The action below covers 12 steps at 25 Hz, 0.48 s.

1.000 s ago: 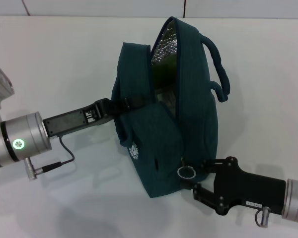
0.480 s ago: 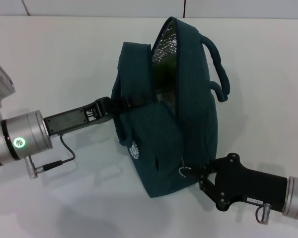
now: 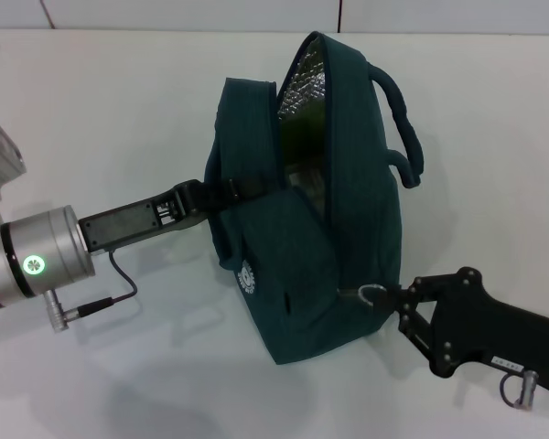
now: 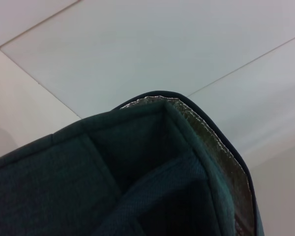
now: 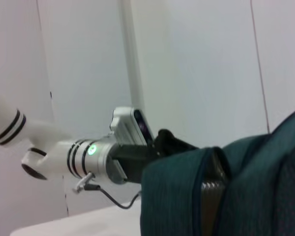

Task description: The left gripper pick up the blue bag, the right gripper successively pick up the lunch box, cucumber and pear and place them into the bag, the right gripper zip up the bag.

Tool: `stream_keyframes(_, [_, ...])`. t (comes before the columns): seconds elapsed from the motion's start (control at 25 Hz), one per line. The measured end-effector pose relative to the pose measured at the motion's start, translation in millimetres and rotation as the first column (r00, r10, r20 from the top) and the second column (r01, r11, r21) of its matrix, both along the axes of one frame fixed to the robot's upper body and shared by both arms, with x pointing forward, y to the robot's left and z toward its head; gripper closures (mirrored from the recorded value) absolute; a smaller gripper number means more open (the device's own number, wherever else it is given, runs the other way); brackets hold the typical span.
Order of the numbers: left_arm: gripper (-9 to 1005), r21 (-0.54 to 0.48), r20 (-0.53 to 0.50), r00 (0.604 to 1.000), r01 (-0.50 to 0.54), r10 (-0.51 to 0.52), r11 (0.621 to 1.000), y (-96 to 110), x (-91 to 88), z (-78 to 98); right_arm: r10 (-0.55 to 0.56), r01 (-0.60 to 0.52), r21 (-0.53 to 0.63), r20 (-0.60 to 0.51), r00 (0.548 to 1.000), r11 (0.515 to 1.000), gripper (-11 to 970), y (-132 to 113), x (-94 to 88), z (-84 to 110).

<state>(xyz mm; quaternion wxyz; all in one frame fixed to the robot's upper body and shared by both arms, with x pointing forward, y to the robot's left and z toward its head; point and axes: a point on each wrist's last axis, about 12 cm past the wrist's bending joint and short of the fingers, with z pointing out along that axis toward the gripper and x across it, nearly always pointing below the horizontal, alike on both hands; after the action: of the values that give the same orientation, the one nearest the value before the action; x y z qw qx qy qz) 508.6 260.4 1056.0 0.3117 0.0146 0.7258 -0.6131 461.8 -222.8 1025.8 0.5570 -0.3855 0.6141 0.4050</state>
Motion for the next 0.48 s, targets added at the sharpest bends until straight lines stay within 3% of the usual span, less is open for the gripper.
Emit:
stream_keyframes(0.4, [920,-0.002,0.007,1.000,-0.004,0.004,1.000,0,1.2,0.9,0.042,-0.045,0.042,0.088,0.995,0.998,953,10,5.8,14.4])
stream_keyframes(0.48, [873,0.002,0.021,1.000,-0.007,0.007,1.000,1,1.6,1.4,0.047,-0.052,0.047,0.102,0.994,0.998,953,13,7.6,17.3])
